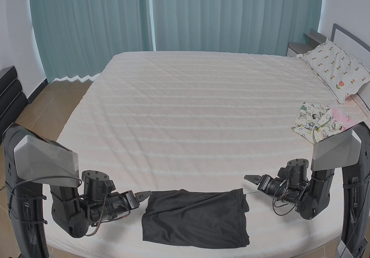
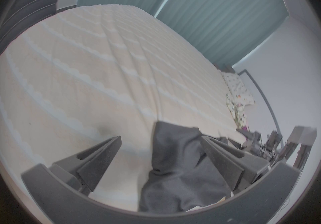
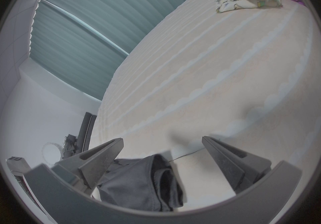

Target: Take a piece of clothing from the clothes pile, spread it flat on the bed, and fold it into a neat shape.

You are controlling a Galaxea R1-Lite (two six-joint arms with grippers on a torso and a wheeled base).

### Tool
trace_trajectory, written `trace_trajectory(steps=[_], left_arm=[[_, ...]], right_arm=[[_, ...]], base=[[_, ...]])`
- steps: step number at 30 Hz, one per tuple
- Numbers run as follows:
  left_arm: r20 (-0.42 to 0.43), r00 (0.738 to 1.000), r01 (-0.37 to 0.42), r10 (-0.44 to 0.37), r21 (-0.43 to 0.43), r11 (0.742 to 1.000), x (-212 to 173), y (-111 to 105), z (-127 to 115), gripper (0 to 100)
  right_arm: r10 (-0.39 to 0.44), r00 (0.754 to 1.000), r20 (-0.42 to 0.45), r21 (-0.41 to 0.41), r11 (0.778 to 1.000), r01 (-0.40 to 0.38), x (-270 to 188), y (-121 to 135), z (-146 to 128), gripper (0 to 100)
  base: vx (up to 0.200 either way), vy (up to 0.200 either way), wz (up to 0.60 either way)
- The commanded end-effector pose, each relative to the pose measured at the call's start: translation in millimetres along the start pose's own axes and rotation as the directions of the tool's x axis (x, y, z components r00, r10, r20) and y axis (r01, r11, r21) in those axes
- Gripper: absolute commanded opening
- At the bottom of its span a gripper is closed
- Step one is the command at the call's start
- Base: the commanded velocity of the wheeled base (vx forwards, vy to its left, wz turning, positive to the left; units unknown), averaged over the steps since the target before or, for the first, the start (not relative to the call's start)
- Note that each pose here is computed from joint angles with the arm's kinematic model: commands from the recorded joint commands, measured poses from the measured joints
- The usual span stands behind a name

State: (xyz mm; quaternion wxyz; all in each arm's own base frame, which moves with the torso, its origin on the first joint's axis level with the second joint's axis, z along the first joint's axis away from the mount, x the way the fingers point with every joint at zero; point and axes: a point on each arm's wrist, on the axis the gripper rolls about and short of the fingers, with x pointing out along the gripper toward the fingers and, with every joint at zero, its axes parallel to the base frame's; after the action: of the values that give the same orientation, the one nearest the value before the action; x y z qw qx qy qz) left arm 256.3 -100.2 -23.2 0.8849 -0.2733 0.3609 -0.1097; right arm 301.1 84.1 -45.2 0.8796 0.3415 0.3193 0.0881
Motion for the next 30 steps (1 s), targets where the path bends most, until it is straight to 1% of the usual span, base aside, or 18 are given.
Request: trace_trajectory(steps=[1, 4, 5, 9, 14, 17, 19, 21, 23, 24, 26, 30], left_arm=[[0.071, 0.997, 0.033, -0.028, -0.059, 0.998, -11, 11, 27, 100], [0.076, 0.996, 0.045, -0.040, -0.068, 0.997, -10, 15, 32, 100], [0.075, 0.996, 0.055, -0.049, -0.076, 0.996, -9, 17, 35, 100], [0.041, 0.998, 0.056, -0.053, -0.076, 0.996, -2, 19, 28, 100], [0.021, 0.998, 0.057, -0.056, -0.065, 0.996, 1, 15, 22, 100], [0.012, 0.998, 0.059, -0.058, -0.062, 0.996, 1, 14, 19, 100], [0.009, 0.998, 0.060, -0.059, -0.059, 0.996, 1, 13, 19, 100], [0.005, 0.998, 0.059, -0.059, -0.058, 0.997, 2, 13, 17, 100], [0.003, 0.998, 0.059, -0.058, -0.059, 0.997, 2, 13, 17, 100], [0.002, 0.998, 0.058, -0.058, -0.059, 0.997, 4, 14, 17, 100], [0.002, 0.998, 0.058, -0.058, -0.059, 0.997, 4, 14, 17, 100], [-0.003, 0.999, 0.052, -0.052, -0.053, 0.997, 6, 16, 15, 100]], right_arm=[[0.050, 0.998, -0.047, -0.011, 0.999, -0.051, -1, 9, -8, 100], [0.068, 0.996, -0.061, -0.019, 0.997, -0.069, -1, 11, -8, 100], [0.080, 0.994, -0.079, -0.026, 0.996, -0.082, 0, 14, -11, 100], [0.099, 0.989, -0.108, -0.042, 0.994, -0.105, 1, 22, -19, 100], [0.100, 0.989, -0.111, -0.043, 0.994, -0.105, 1, 22, -20, 100], [0.102, 0.989, -0.109, -0.043, 0.993, -0.107, 1, 23, -19, 100], [0.114, 0.989, -0.095, -0.044, 0.992, -0.118, 2, 25, -16, 100], [0.134, 0.989, -0.062, -0.045, 0.990, -0.137, 4, 30, -7, 100], [0.134, 0.990, -0.049, -0.045, 0.990, -0.137, 5, 31, -5, 100], [0.147, 0.989, -0.029, -0.048, 0.988, -0.148, 7, 35, -2, 100], [0.151, 0.988, -0.024, -0.049, 0.987, -0.152, 8, 37, -1, 100], [0.144, 0.989, -0.027, -0.055, 0.988, -0.146, 20, 35, -6, 100]], base=[[0.000, 0.000, 0.00], [0.000, 0.000, 0.00], [0.000, 0.000, 0.00], [0.000, 0.000, 0.00], [0.000, 0.000, 0.00], [-0.200, 0.000, 0.00], [-0.200, 0.000, 0.00], [-0.200, 0.000, 0.00], [-0.200, 0.000, 0.00], [-0.200, 0.000, 0.00], [-0.200, 0.000, 0.00], [0.000, 0.000, 0.00]])
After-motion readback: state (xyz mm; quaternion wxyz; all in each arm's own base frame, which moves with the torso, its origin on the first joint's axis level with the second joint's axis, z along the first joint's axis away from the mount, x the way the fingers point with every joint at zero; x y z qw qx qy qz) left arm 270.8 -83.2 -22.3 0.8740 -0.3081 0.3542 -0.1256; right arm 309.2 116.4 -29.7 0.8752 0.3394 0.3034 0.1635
